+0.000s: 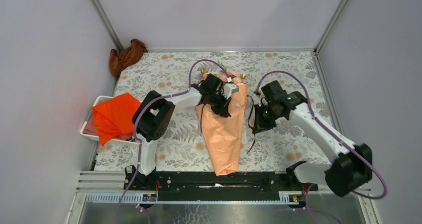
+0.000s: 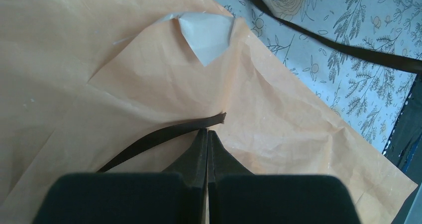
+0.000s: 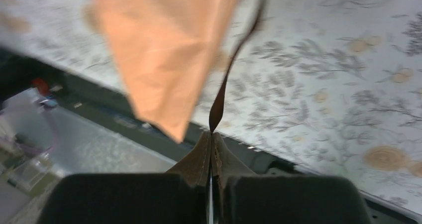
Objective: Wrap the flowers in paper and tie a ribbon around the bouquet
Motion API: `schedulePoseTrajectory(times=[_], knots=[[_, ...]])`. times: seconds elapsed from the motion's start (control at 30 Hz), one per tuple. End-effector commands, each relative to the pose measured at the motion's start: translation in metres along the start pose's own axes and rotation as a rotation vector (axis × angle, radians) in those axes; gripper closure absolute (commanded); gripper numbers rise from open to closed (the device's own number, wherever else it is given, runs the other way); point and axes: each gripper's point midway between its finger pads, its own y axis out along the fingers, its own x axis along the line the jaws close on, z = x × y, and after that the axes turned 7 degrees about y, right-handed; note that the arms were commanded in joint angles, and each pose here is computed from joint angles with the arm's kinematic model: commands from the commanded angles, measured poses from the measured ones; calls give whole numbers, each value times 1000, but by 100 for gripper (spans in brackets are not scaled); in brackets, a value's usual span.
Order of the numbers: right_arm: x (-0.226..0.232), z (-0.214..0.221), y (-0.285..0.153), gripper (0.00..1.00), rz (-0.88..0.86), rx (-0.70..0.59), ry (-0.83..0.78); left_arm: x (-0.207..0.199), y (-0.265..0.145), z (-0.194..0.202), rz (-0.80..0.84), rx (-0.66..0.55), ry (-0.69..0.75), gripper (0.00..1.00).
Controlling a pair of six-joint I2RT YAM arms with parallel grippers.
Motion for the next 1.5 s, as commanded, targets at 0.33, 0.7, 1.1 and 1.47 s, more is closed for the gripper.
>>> schedulePoseTrajectory(times=[0.33,0.7,1.1,1.47], knots=[[213,18,-134,100,-847,-135,-446,-1,2,-11,25,-5,13,100],[216,1,-26,100,-905,-235,-389,-5,-34,-33,51,-75,-26,100],[157,-33,95,100,-659,-271,-167,7,-101,-76,-55,-196,2,100],[137,-80,120,100,-696,-251,8,-30,-157,-29,-78,-69,177,100]])
